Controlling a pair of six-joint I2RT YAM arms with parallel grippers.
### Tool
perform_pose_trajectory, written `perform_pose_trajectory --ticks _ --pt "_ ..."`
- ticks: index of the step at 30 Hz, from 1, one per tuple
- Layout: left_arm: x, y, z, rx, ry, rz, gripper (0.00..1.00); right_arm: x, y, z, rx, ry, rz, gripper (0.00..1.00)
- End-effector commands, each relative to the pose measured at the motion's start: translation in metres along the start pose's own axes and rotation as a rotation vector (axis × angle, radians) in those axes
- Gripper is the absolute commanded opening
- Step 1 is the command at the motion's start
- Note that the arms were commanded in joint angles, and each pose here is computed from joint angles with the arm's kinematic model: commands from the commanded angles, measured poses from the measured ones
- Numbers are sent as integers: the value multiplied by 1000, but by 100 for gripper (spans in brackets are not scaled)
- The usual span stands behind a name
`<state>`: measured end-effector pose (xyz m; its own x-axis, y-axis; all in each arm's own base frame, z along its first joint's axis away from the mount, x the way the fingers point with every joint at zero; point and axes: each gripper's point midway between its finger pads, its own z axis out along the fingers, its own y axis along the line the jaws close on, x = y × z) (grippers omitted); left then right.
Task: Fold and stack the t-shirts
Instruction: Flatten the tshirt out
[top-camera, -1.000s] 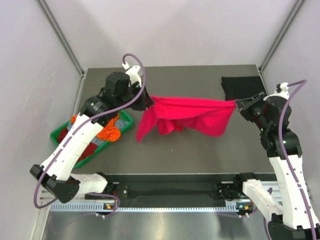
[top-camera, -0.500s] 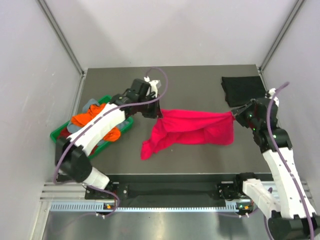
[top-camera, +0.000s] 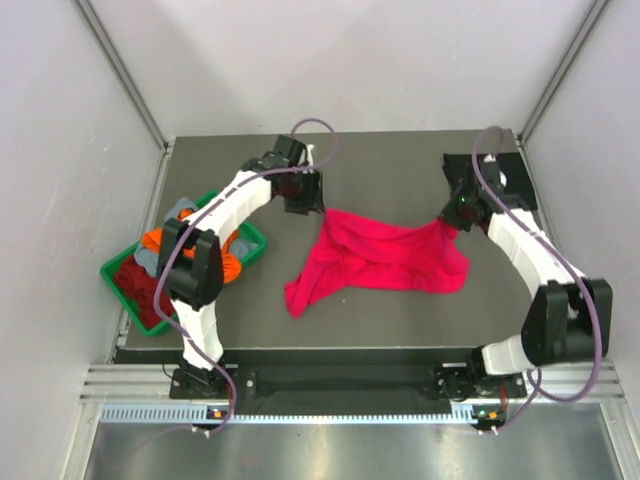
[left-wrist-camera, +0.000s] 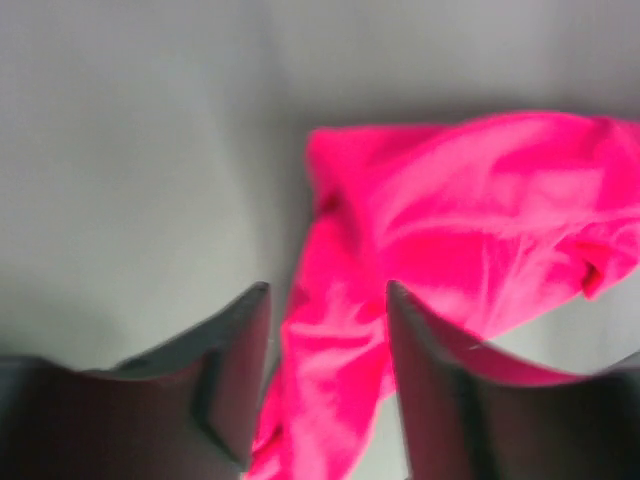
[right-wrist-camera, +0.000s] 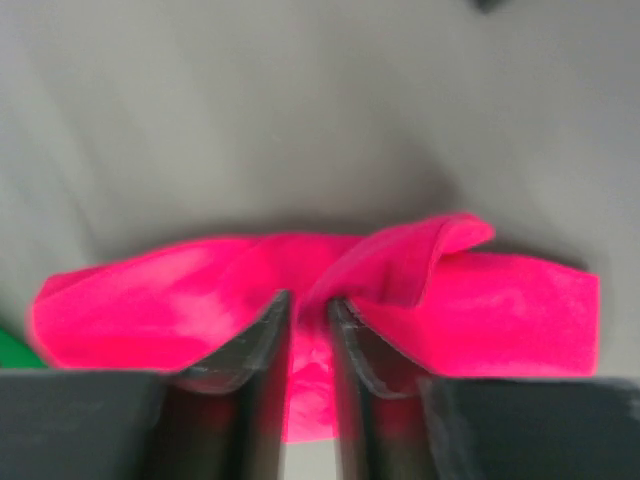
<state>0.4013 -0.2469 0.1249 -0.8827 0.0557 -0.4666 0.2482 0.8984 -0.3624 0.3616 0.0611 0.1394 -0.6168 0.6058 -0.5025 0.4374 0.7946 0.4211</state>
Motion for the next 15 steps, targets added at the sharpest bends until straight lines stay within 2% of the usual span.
perform_pose_trajectory --ticks 1,3,6,9,11,15 --pt "-44 2 -63 -30 -206 -14 61 -35 51 -15 -109 -40 -116 27" --pt "-40 12 -84 -59 -241 -13 59 -30 47 -19 -79 -10 -126 40" --pt "-21 11 -104 -55 -248 16 58 -33 36 -34 -35 -42 -98 48" --pt "5 5 -118 -2 -252 27 58 -22 30 -49 -41 -27 -53 50" --pt "26 -2 -123 58 -240 30 57 -3 29 -54 -74 37 -24 50" --pt "68 -14 -120 49 -185 85 52 18 14 -64 -83 56 10 50"
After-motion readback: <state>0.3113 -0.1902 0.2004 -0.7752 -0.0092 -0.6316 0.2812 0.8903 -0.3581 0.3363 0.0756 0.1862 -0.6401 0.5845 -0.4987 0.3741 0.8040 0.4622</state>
